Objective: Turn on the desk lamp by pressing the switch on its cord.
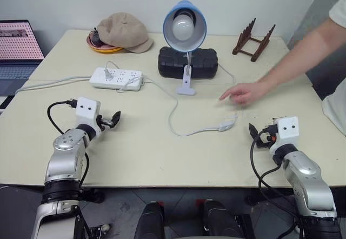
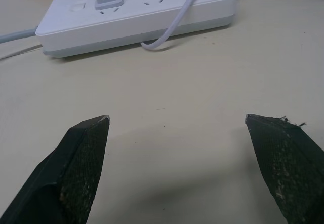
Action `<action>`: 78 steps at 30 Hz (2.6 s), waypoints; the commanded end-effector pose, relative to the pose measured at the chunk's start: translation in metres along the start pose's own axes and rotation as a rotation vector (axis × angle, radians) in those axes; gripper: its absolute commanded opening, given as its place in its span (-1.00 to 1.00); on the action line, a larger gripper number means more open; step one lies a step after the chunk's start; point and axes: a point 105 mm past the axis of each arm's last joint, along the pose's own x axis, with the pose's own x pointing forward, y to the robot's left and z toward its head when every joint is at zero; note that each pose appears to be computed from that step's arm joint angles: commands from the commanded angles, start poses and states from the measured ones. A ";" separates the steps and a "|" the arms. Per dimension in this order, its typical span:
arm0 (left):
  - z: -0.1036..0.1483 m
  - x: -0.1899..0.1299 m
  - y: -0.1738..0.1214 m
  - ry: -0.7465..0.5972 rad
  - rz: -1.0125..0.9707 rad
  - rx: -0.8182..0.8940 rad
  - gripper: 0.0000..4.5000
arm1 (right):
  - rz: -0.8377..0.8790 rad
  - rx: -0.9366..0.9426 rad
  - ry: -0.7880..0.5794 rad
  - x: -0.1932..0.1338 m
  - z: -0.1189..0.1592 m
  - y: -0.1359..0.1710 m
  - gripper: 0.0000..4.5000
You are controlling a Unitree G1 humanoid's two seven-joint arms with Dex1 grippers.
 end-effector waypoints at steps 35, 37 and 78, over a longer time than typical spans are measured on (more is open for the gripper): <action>0.096 -0.071 -0.189 -0.162 -1.178 0.290 0.98 | 1.108 -0.695 0.115 0.046 0.041 0.028 1.00; 0.094 -0.072 -0.189 -0.158 -1.184 0.290 0.98 | 1.132 -0.709 0.127 0.048 0.038 0.028 1.00; 0.107 -0.070 -0.197 -0.030 -1.218 -0.414 1.00 | 1.301 0.225 0.089 0.004 0.123 0.085 -0.86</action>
